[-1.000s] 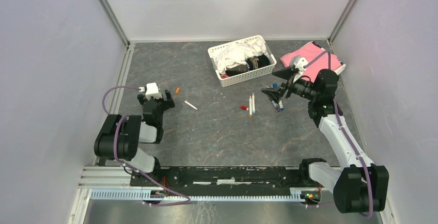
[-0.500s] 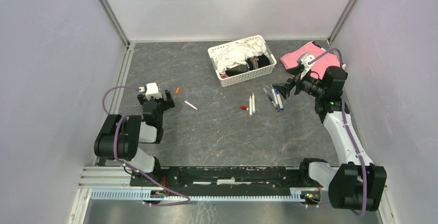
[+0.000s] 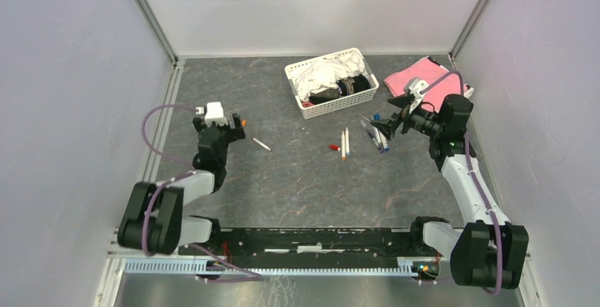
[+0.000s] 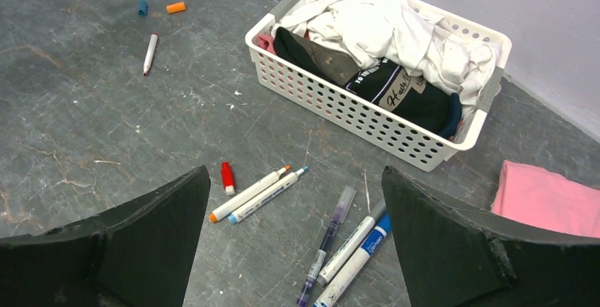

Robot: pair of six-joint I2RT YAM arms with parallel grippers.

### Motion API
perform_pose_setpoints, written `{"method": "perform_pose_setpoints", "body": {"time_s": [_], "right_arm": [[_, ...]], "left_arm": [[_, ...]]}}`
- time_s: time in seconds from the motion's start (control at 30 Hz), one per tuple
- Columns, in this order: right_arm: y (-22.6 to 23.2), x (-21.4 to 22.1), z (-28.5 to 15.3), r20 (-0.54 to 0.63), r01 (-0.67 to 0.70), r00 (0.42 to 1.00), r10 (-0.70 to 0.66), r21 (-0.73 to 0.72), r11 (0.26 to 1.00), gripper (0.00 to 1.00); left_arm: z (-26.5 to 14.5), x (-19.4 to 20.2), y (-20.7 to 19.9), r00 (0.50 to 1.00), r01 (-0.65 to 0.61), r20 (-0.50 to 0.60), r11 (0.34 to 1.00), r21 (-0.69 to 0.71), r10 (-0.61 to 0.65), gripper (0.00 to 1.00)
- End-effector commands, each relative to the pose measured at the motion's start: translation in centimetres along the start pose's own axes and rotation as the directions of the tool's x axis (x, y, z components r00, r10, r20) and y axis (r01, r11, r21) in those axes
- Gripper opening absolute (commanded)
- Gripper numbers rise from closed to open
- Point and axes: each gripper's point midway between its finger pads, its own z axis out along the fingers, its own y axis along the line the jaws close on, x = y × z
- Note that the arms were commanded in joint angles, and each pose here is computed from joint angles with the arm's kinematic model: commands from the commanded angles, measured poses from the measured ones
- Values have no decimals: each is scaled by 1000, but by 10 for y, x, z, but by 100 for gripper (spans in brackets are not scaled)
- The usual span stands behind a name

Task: Insert the pens into the pen caps
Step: Pick up the pen from the center of the board.

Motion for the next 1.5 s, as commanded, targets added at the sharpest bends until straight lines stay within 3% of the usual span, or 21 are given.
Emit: {"method": "perform_pose_setpoints", "body": {"time_s": [0.0, 0.13, 0.2, 0.33, 0.5, 0.57, 0.67, 0.8, 1.0, 1.2, 1.27, 1.37, 1.47], "right_arm": [[-5, 6, 1, -1, 51, 999, -51, 14, 999, 98], [-9, 18, 5, -47, 66, 997, -65, 38, 997, 98], [-13, 25, 10, -89, 56, 995, -49, 71, 996, 95], [-12, 42, 29, -172, 29, 985, -6, 130, 991, 80], [15, 70, 55, -282, 31, 959, -15, 53, 998, 59], [38, 79, 66, -323, 77, 942, -93, -63, 995, 58], [63, 87, 74, -315, 180, 914, -255, -247, 952, 59], [80, 96, 77, -247, 272, 897, -366, -345, 898, 61], [71, 100, 76, -300, 280, 872, -387, -343, 897, 63], [67, 105, 78, -339, 224, 883, -324, -302, 926, 63], [61, 107, 83, -368, 151, 902, -227, -225, 963, 62], [57, 115, 90, -402, 5, 914, -45, -101, 995, 45], [43, 119, 93, -439, -61, 896, 62, 16, 998, 43]], "left_arm": [[-5, -74, -17, 999, 42, 26, 999, 12, -42, 100], [-17, -106, -3, 972, 209, -81, 969, -135, -221, 100], [-25, -112, 5, 957, 204, -161, 955, -217, -241, 100], [-34, -129, -17, 957, 150, -242, 987, -60, -160, 100], [-61, -168, -40, 967, 239, -124, 963, 128, -223, 100], [-75, -179, -59, 971, 238, -68, 932, 274, -228, 100], [-92, -171, -85, 981, 195, -72, 873, 447, -182, 100], [-92, -139, -79, 966, 232, -200, 892, 387, -164, 100], [-106, -120, -96, 931, 352, -259, 821, 450, -257, 100], [-110, -138, -89, 956, 269, -231, 851, 451, -180, 99], [-110, -137, -85, 964, 235, -219, 864, 446, -149, 97], [-108, -128, -76, 967, 219, -213, 888, 404, -141, 95], [-108, -129, -75, 967, 226, -203, 890, 395, -155, 94]]}}
